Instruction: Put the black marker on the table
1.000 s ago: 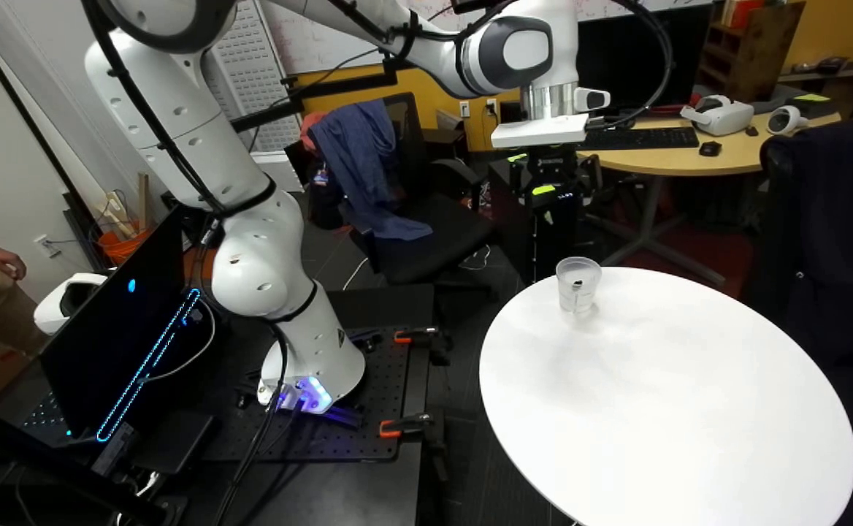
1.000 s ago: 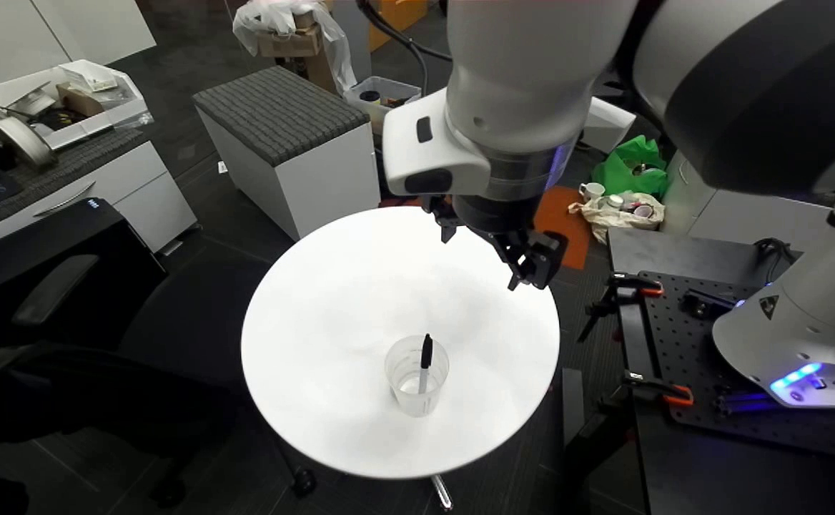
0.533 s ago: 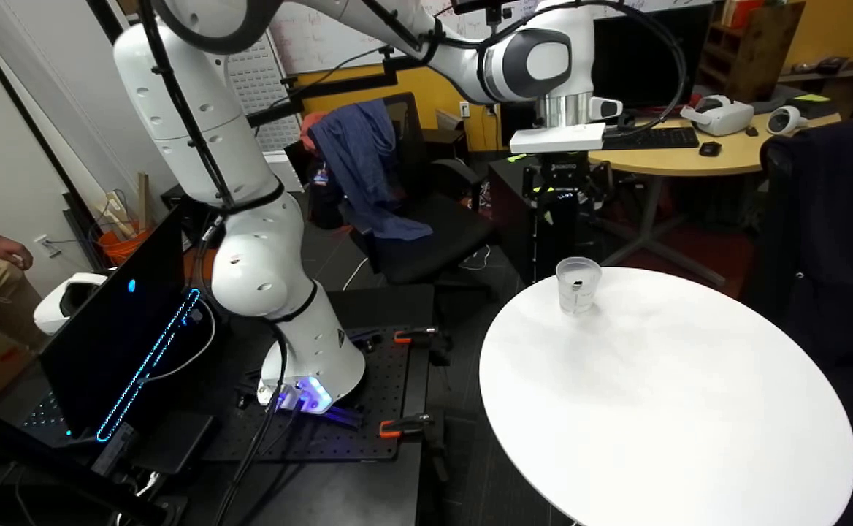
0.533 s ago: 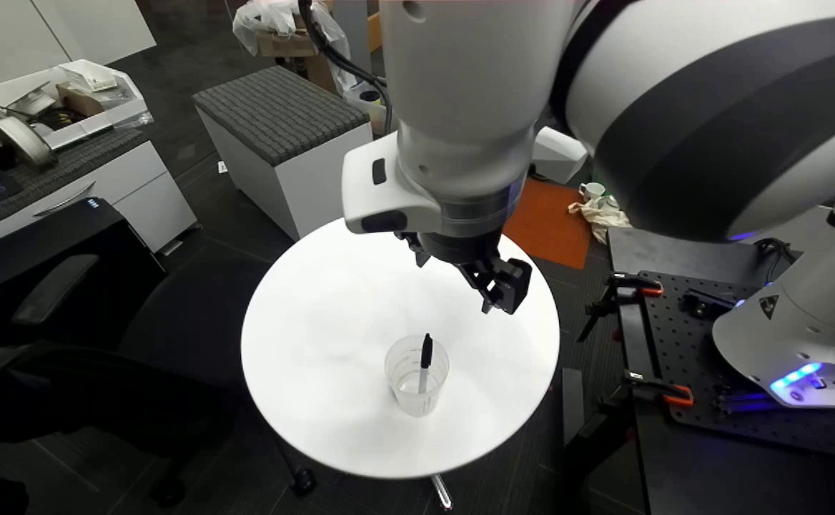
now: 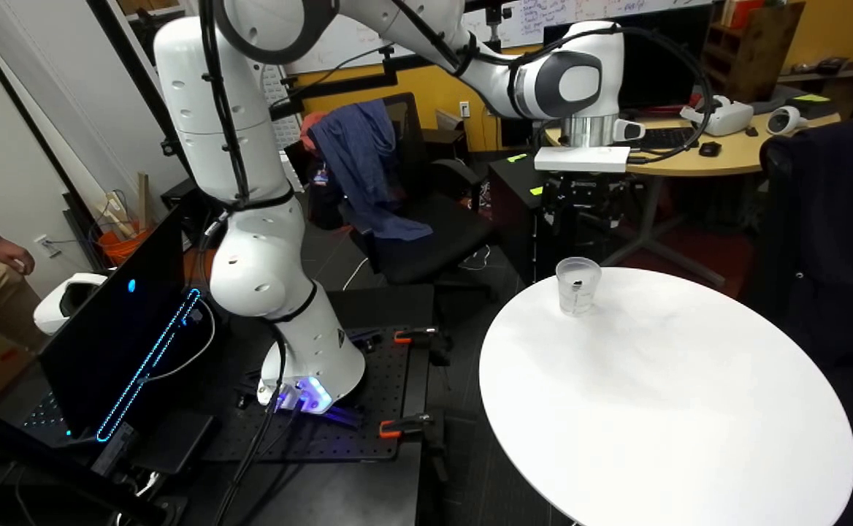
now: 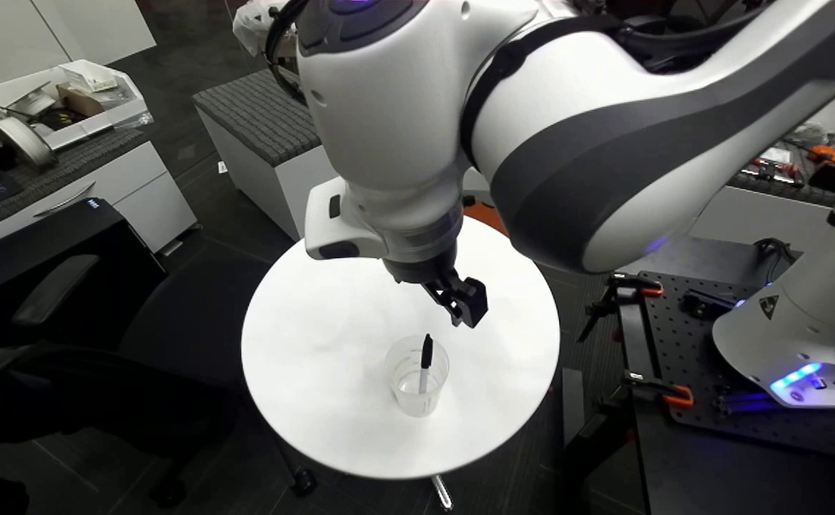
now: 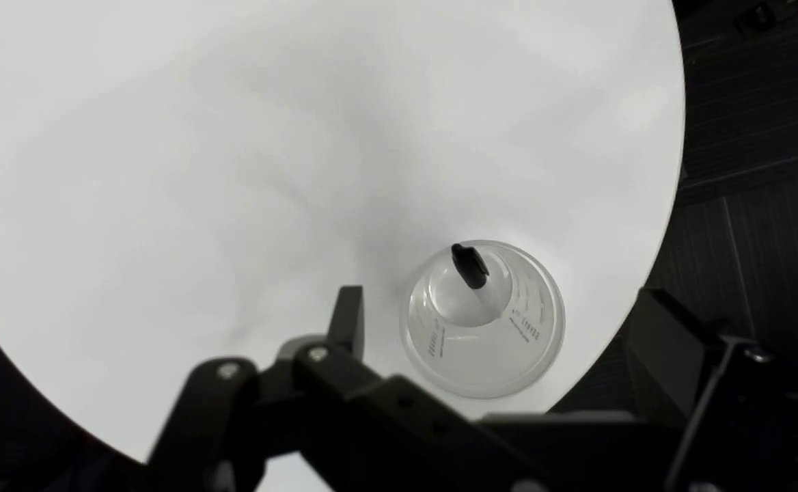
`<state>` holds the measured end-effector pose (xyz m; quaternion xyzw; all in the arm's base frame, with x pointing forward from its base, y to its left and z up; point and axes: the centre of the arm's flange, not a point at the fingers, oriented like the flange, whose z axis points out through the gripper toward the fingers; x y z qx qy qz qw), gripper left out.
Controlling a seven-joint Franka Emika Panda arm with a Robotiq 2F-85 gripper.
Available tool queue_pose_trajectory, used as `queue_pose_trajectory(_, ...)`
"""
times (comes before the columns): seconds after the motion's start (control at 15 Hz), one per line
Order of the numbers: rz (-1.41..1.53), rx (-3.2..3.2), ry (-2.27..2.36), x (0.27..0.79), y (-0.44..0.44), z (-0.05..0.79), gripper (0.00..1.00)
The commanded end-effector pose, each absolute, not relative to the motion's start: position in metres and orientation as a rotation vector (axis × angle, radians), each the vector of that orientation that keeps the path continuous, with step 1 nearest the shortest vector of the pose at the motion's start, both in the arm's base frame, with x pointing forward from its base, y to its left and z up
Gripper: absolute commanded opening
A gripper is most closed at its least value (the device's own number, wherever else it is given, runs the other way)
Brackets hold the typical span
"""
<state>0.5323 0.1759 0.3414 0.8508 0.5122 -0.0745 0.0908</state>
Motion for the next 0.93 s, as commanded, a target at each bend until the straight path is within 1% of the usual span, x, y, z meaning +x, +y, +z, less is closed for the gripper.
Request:
queue_pose_trajectory(0.0,-0.228,2.53,1.523,0.532,0.176,0.339,1.0)
queue_pose_trajectory(0.87,-0.177,2.503,1.55,0.529,0.176,0.328,1.0)
